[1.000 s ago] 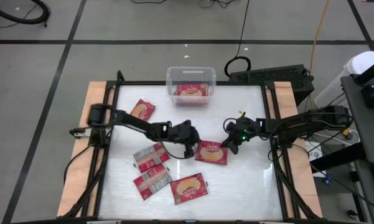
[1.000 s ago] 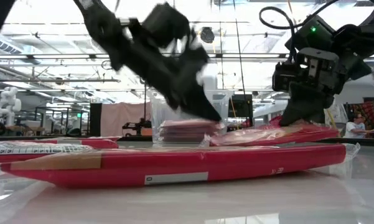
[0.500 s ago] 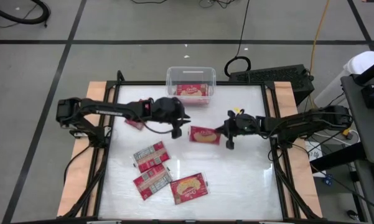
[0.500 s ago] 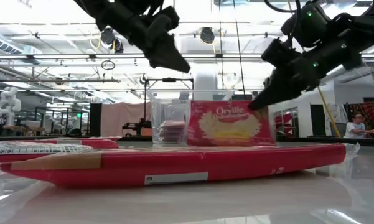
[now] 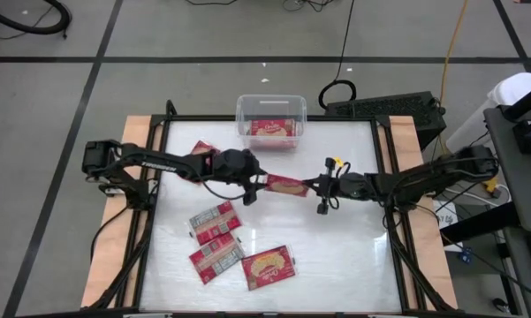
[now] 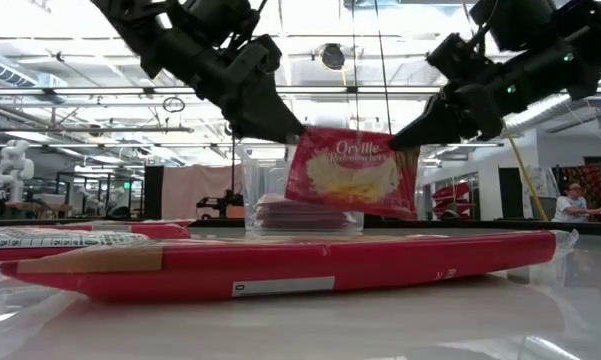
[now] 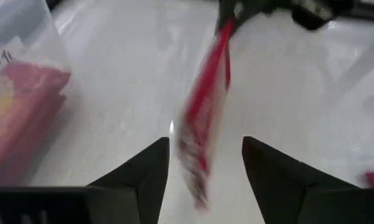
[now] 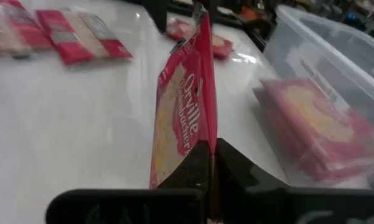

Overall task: Sort popcorn bags into baskets
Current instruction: Put the popcorn bag into the transparent bin

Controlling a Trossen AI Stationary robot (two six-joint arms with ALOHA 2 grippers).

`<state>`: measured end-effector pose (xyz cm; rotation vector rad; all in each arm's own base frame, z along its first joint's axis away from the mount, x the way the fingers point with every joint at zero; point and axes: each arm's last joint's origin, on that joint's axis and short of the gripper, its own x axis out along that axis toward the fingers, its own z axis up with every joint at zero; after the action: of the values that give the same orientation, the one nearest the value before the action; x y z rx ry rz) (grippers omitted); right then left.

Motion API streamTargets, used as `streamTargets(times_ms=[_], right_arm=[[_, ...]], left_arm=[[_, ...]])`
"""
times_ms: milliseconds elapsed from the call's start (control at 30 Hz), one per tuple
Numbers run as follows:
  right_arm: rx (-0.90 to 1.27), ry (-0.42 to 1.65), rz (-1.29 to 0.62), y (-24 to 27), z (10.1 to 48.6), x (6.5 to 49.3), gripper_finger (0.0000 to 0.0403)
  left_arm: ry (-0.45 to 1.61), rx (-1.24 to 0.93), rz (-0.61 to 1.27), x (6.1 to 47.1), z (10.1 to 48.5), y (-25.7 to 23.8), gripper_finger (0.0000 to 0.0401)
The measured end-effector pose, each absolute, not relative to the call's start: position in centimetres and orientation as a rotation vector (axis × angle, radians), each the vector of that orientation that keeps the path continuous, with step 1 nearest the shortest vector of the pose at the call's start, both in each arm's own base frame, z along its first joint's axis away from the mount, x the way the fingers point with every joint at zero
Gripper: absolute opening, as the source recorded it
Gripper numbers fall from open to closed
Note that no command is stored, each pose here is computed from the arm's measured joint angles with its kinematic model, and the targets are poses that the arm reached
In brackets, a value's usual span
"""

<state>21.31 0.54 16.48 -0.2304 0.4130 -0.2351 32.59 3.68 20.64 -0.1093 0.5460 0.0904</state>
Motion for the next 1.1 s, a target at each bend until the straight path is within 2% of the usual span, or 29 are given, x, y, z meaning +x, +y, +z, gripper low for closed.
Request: streamTargets(times_ms=[200,367,467,733,933,1100], right_arm=[[-0.231,0.330,-0.177,2.1,17.2,21.5,0.0000],[-0.202,0.317,-0.201,2.6,17.2,21.4,0.0000],[-0.204,0.308,-0.203,2.7,17.3,21.4,0.0000],[-0.295,0.269,-0.255,2.4,17.7,21.7,0.0001],[-0.203,0.234,-0.363,2.0,17.9,21.7,0.0026],[-0.093,0.217,-0.467,2.0,17.9,21.5,0.0085]], left_arm=[[0.440,-0.102,0.107,31.8,19.2,2.9,0.0197],[0.317,-0.108,0.026,31.7,19.4,2.0,0.0165],[0.304,-0.084,0.011,31.8,19.6,1.8,0.0132],[0.262,-0.029,0.044,31.8,20.0,3.3,0.0015],[0.243,-0.035,0.035,31.6,20.4,4.3,0.0016],[0.214,-0.017,0.028,29.9,22.9,5.2,0.0010]])
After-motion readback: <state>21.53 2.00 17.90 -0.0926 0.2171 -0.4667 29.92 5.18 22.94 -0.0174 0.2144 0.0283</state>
